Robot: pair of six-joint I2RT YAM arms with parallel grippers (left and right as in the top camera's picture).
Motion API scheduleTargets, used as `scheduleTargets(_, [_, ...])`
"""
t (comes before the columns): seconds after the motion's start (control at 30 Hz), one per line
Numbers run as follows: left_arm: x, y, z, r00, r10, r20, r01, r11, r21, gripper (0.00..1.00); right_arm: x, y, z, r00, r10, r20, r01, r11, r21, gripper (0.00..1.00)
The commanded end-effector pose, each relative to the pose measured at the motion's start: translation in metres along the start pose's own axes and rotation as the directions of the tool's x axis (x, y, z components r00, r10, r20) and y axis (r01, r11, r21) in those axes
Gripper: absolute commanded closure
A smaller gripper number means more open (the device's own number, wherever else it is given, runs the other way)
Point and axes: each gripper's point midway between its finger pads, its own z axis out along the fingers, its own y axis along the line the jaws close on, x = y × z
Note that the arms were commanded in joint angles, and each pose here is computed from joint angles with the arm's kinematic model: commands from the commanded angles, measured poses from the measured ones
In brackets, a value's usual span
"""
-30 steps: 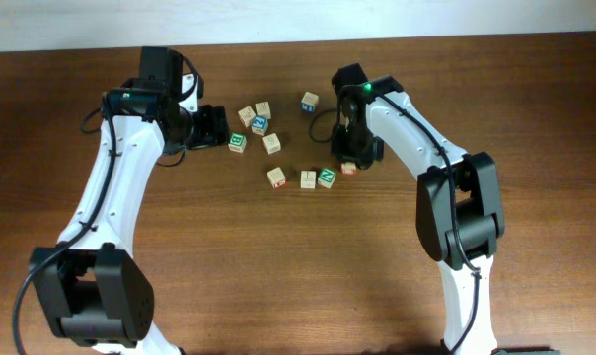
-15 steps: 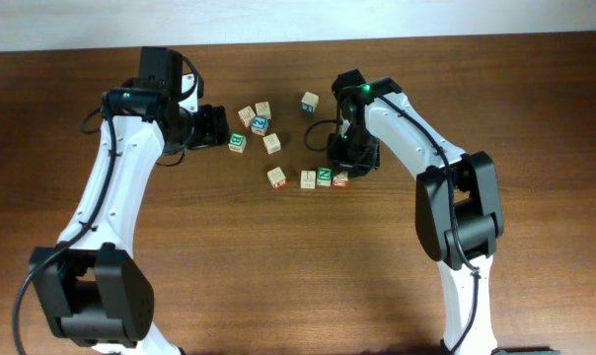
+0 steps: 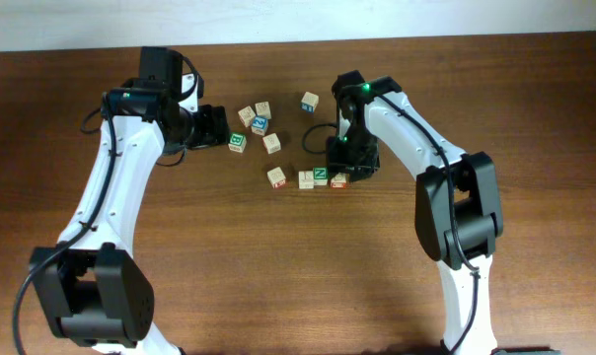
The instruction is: Rotate 5 blocks
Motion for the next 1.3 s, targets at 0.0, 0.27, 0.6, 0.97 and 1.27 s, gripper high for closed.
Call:
scheduleTargets(0.0, [-0.003, -0.003, -0.001, 1.000, 0.008, 0.004, -0.008, 1.000, 0.012, 0.18, -0.024, 0.023, -0.037, 0.987, -0.111, 0.114, 0.115, 0.993, -0.034, 0.46])
scheduleTargets(0.27, [-0.012, 0.021, -0.003, 0.994, -0.098, 0.053, 0.102, 0.991, -0.082, 0.18, -0.071, 0.097, -0.072, 0.861, -0.313, 0.400, 0.363, 0.930, -0.052, 0.31])
scheduleTargets(0.6, [-0.015, 0.153, -0.032, 0.901, -0.413, 0.131, 0.430, 0.887, -0.169, 0.18, -0.024, 0.149, 0.013, 0.835, -0.473, 0.280, 0.431, 0.880, 0.200, 0.43])
scheduleTargets(0.97, [-0.001, 0.168, -0.035, 0.885, -0.456, 0.100, 0.466, 0.863, -0.192, 0.18, -0.014, 0.133, 0.048, 0.882, -0.431, 0.192, 0.382, 0.891, 0.244, 0.59])
scheduleTargets(1.27, [-0.001, 0.168, -0.035, 0.885, -0.456, 0.099, 0.466, 0.863, -0.193, 0.18, -0.011, 0.109, 0.044, 0.926, -0.329, 0.187, 0.256, 0.908, 0.331, 0.60])
